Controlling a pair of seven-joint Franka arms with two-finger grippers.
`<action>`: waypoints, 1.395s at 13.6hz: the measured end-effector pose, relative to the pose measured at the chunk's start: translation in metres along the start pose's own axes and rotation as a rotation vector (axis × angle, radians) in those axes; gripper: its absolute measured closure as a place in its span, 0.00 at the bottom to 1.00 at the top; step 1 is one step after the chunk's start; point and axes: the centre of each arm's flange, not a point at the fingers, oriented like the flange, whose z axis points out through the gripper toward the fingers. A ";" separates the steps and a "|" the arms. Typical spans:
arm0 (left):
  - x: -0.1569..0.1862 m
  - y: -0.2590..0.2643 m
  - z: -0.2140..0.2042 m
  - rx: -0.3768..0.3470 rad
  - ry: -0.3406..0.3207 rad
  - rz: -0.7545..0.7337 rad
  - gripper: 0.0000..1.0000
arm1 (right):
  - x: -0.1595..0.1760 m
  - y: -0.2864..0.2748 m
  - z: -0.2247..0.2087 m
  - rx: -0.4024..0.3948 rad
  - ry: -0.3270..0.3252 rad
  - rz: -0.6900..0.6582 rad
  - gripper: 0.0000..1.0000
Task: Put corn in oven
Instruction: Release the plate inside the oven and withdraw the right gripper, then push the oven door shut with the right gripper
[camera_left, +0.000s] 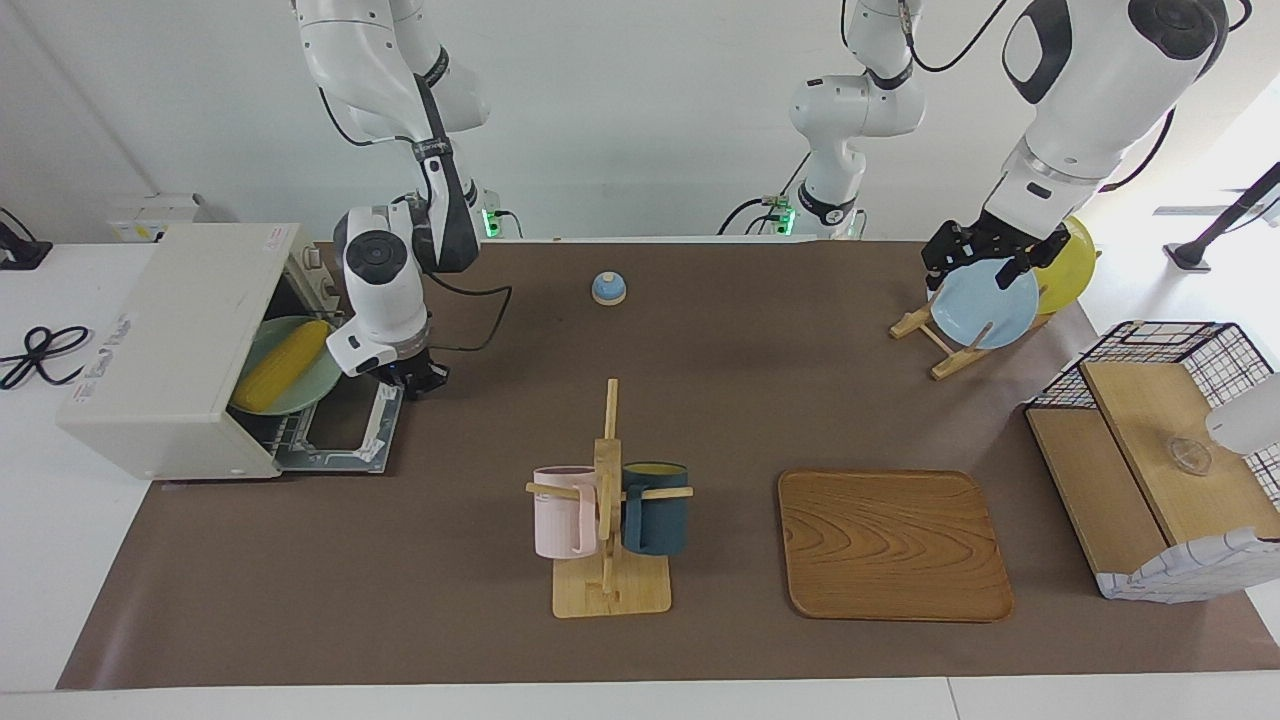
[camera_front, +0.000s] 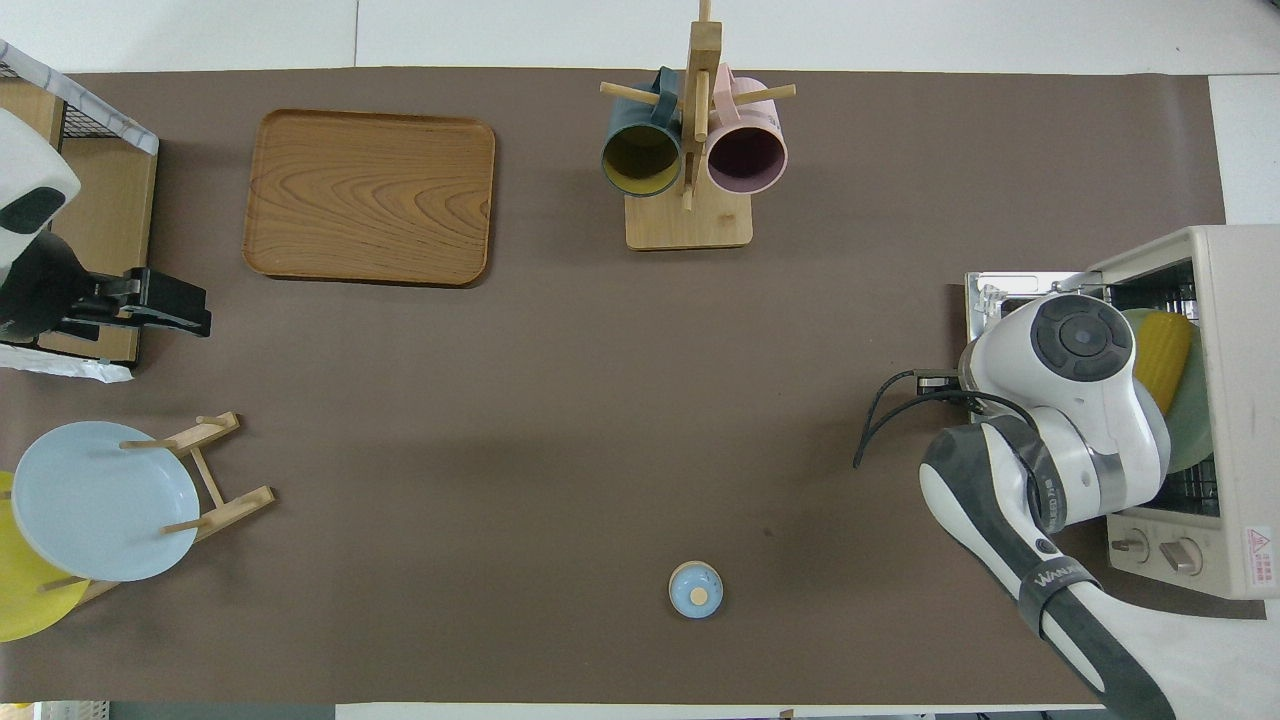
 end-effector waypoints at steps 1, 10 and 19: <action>0.000 0.000 0.000 0.000 0.000 0.000 0.00 | 0.000 -0.004 -0.003 -0.028 -0.003 -0.029 0.99; 0.000 0.000 0.000 0.000 0.000 0.000 0.00 | 0.017 0.043 -0.116 -0.176 -0.074 -0.201 0.99; 0.000 0.000 0.000 0.000 0.000 -0.001 0.00 | 0.017 0.143 -0.189 -0.086 -0.036 -0.259 0.99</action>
